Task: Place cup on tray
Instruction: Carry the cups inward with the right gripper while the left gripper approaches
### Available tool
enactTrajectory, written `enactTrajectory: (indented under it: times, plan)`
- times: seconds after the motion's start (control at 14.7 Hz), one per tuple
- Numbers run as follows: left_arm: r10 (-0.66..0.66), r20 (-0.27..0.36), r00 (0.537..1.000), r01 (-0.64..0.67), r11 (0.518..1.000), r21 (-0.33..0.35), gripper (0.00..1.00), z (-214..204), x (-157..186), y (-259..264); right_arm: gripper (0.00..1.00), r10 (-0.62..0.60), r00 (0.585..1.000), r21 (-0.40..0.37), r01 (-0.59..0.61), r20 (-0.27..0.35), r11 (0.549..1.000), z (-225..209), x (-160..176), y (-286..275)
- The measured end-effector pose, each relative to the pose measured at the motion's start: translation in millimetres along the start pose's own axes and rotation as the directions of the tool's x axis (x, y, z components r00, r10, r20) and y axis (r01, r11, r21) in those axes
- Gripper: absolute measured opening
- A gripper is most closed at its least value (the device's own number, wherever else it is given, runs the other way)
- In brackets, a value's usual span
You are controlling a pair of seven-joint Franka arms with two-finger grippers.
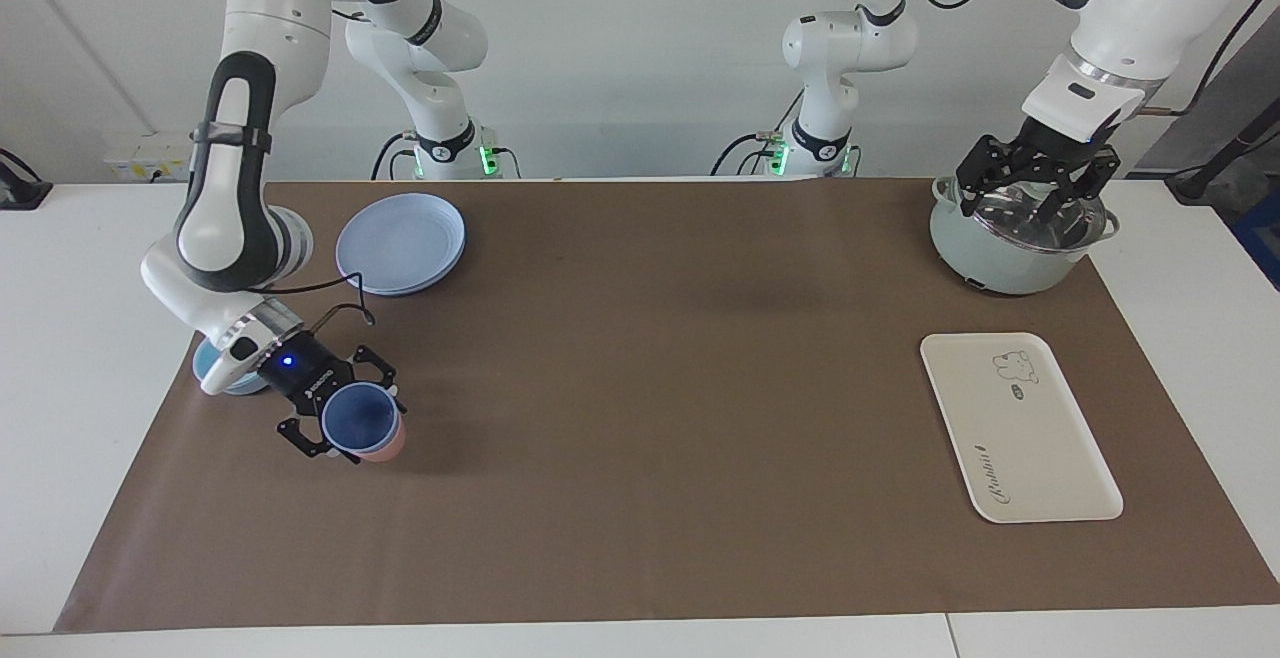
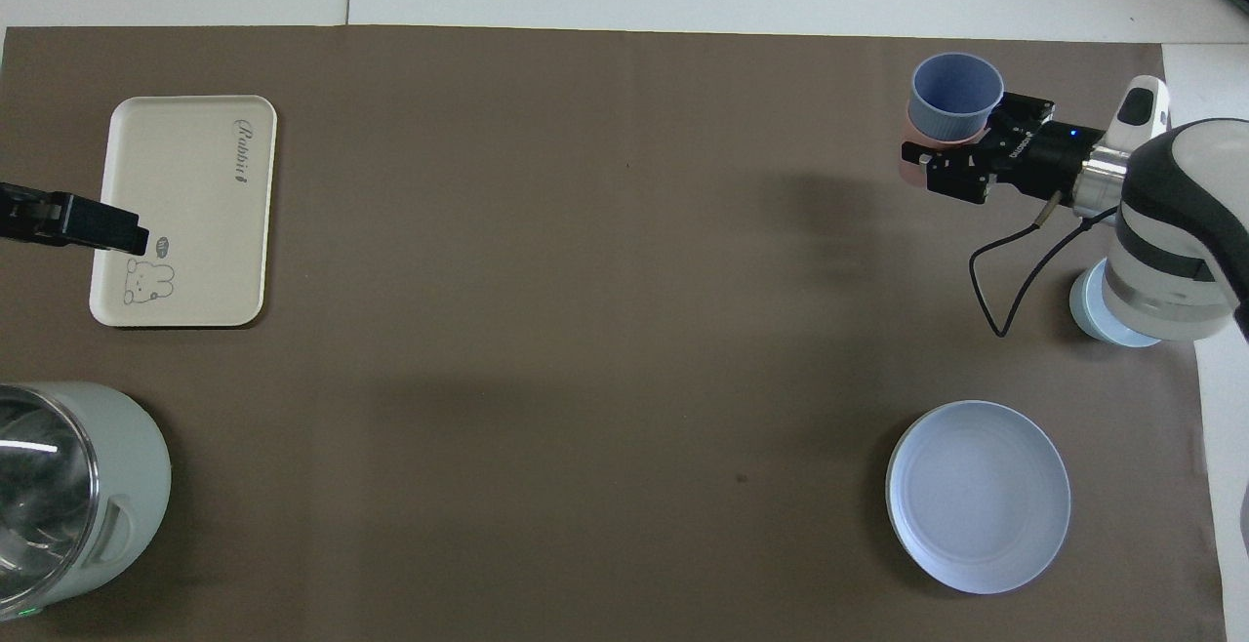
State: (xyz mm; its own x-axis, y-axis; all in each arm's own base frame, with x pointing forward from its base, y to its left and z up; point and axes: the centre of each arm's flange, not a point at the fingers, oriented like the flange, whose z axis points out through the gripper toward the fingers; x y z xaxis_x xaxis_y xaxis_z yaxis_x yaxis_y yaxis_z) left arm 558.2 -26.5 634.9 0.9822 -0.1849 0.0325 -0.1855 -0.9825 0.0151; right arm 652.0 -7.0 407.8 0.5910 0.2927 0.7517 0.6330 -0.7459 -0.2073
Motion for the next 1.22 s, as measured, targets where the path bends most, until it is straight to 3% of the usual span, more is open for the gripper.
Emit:
enactTrajectory:
  times: [0.14,0.34,0.68,0.88,1.22]
  plan:
    - [0.000,-0.009,1.000,0.000,1.000,0.001,1.00,-0.9,1.0,-0.1,0.85,0.050,0.998,-0.041,-0.049,0.031,0.998,7.9,18.6,-23.0]
    - [0.001,-0.074,0.997,-0.001,1.000,-0.001,1.00,-6.2,7.9,0.9,0.85,0.107,0.990,-0.100,-0.097,0.094,0.990,21.9,40.1,-54.1]
    - [-0.108,-0.113,0.988,0.089,0.984,-0.156,0.98,-1.9,18.6,18.2,0.85,0.156,0.967,-0.205,-0.114,0.203,0.972,38.9,80.6,-108.6]
    - [-0.264,-0.101,0.959,0.228,0.935,-0.272,0.94,19.9,46.4,46.8,0.85,0.178,0.951,-0.282,-0.103,0.253,0.954,59.1,96.1,-153.2]
    - [-0.469,-0.083,0.879,0.407,0.831,-0.378,0.93,53.8,121.2,123.1,0.85,0.183,0.938,-0.388,-0.058,0.294,0.920,90.6,102.6,-221.6]
